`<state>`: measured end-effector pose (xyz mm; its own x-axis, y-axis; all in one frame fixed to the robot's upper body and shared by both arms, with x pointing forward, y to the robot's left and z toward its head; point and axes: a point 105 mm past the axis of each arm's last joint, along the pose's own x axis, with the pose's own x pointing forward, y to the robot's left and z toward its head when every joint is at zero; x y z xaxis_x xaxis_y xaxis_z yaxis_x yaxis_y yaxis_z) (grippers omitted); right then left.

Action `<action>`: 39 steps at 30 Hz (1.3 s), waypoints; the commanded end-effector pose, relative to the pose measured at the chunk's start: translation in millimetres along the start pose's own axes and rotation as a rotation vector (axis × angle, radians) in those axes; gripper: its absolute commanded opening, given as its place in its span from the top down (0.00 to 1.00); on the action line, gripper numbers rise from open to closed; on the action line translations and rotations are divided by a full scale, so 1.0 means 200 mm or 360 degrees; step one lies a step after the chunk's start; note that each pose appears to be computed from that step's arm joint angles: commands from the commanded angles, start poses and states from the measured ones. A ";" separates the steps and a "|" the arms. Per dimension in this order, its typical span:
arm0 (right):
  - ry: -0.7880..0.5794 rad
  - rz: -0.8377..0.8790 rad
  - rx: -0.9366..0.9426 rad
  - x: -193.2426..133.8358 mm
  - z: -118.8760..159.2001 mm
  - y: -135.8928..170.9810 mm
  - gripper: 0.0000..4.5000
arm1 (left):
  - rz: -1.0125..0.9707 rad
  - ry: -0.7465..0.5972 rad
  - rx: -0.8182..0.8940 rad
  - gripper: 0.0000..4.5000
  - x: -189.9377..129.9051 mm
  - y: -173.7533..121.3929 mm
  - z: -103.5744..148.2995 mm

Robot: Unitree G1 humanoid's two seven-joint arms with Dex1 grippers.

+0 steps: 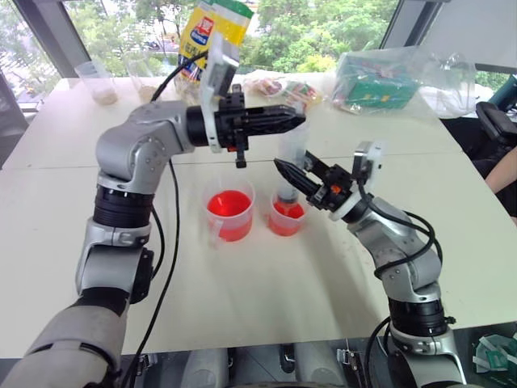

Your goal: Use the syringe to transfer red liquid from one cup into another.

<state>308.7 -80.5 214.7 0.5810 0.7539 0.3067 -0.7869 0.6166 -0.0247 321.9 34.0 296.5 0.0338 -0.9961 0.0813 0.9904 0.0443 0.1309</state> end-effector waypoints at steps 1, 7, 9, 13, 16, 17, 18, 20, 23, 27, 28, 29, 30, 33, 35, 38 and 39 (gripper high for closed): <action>-0.0203 0.0038 -0.0124 0.02 0.22 0.03 0.70 | -0.0092 0.0053 0.0014 0.99 0.04 -0.04 -0.03; -0.0249 0.0034 -0.0137 0.02 0.29 0.04 0.70 | -0.0089 0.0067 0.0013 0.99 0.05 -0.03 -0.06; -0.0257 0.0035 -0.0139 0.02 0.31 0.04 0.70 | -0.0091 0.0072 0.0009 0.99 0.05 -0.03 -0.07; -0.0265 0.0034 -0.0134 0.02 0.33 0.04 0.70 | -0.0091 0.0076 0.0000 0.99 0.05 -0.03 -0.09; -0.0255 0.0034 -0.0124 0.02 0.32 0.04 0.70 | -0.0090 0.0077 -0.0002 0.99 0.06 -0.03 -0.09; -0.0242 0.0035 -0.0118 0.02 0.31 0.04 0.70 | -0.0086 0.0076 -0.0001 0.99 0.05 -0.02 -0.08; -0.0231 0.0035 -0.0111 0.02 0.30 0.04 0.70 | -0.0080 0.0072 -0.0002 0.99 0.05 -0.02 -0.07; -0.0208 0.0032 -0.0096 0.01 0.27 0.04 0.70 | -0.0056 0.0058 -0.0006 0.93 0.04 0.00 -0.05; -0.0162 0.0033 -0.0062 0.00 0.21 0.05 0.70 | -0.0013 0.0031 -0.0003 0.70 0.00 0.03 -0.01; -0.0125 0.0032 -0.0038 -0.01 0.16 0.05 0.70 | 0.0060 0.0020 0.0077 0.25 -0.04 0.05 0.05; -0.0112 0.0030 -0.0039 -0.01 0.15 0.05 0.70 | 0.0080 0.0009 0.0089 0.13 -0.07 0.06 0.07; -0.0105 0.0029 -0.0040 -0.01 0.14 0.04 0.70 | 0.0089 0.0001 0.0093 0.03 -0.09 0.06 0.08; -0.0102 0.0026 -0.0037 -0.01 0.13 0.04 0.70 | 0.0104 -0.0007 0.0099 0.01 -0.11 0.06 0.10; -0.0095 0.0016 -0.0028 -0.02 0.12 0.03 0.70 | 0.0180 -0.0008 0.0130 0.01 -0.21 0.08 0.14; -0.0099 0.0012 -0.0023 -0.02 0.12 0.03 0.70 | 0.0234 0.0001 0.0151 0.01 -0.27 0.08 0.16; -0.0118 -0.0005 0.0003 -0.02 0.13 0.02 0.70 | 0.0276 0.0021 0.0141 0.01 -0.33 0.07 0.17; -0.0135 -0.0017 0.0025 -0.01 0.15 0.01 0.70 | 0.0289 0.0034 0.0137 0.01 -0.34 0.07 0.16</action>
<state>303.7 -86.2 223.1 0.5953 0.7373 0.3194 -0.7806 0.6249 0.0122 337.1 103.0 314.7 0.2323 -0.9700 0.0718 0.9557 0.2413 0.1683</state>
